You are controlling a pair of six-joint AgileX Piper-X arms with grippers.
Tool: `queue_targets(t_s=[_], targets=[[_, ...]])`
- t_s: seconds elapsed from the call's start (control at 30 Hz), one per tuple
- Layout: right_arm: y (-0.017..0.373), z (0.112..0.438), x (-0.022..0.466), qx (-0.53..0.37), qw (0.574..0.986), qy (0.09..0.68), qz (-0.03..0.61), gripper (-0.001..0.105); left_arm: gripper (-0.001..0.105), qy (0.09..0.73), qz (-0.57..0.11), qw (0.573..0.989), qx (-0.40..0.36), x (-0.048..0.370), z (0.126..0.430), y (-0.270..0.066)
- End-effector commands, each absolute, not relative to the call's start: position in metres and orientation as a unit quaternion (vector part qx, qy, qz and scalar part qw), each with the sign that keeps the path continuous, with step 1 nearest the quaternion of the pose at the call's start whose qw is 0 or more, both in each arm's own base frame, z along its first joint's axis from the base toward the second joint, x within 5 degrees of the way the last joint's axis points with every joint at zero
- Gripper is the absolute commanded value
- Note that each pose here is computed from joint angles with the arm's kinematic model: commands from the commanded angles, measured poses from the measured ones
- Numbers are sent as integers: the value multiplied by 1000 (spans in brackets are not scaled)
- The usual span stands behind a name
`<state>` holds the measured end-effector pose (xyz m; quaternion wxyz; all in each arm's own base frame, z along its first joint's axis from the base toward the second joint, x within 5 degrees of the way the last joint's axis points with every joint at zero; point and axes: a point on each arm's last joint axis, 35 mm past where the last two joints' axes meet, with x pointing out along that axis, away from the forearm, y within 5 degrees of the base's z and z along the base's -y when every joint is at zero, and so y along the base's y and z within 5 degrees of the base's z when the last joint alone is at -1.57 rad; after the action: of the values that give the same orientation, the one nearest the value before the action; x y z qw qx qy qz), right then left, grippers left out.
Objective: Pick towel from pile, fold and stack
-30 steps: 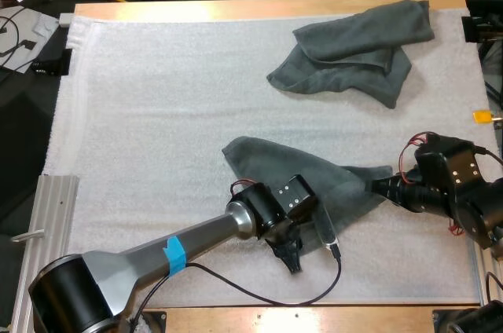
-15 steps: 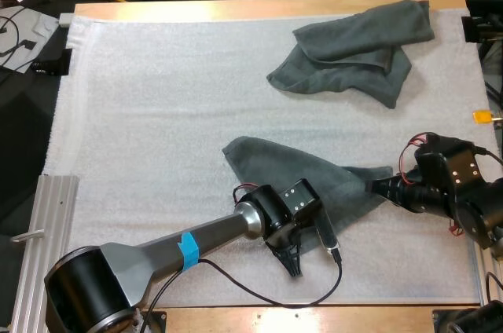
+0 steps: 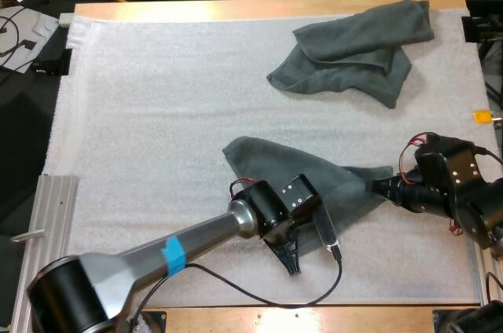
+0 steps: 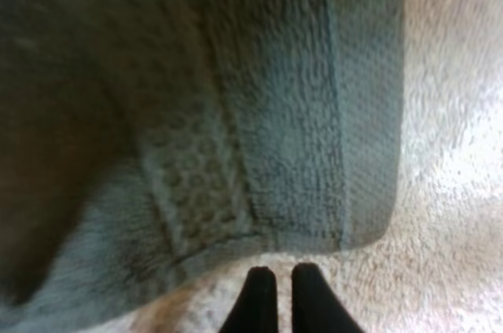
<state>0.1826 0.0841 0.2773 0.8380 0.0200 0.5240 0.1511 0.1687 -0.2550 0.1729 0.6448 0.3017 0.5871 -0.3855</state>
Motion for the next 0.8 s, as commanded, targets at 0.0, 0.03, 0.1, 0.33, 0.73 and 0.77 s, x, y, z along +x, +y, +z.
queue_targets(t_s=[0.0,0.03,0.1,0.33,0.73,0.77], targets=[[83,281,181,20,839,522,154,0,0,570,-378,664,302,166,193,-252],[84,281,181,19,839,521,154,0,0,567,-377,667,302,166,196,-251],[83,280,180,19,838,523,154,0,0,561,-378,673,300,165,202,-249],[84,281,181,20,839,521,156,0,8,554,-387,676,295,165,207,-247],[84,279,180,17,837,524,155,0,50,551,-406,669,291,164,203,-251],[83,279,180,17,837,525,154,0,49,552,-411,666,288,165,201,-252]])
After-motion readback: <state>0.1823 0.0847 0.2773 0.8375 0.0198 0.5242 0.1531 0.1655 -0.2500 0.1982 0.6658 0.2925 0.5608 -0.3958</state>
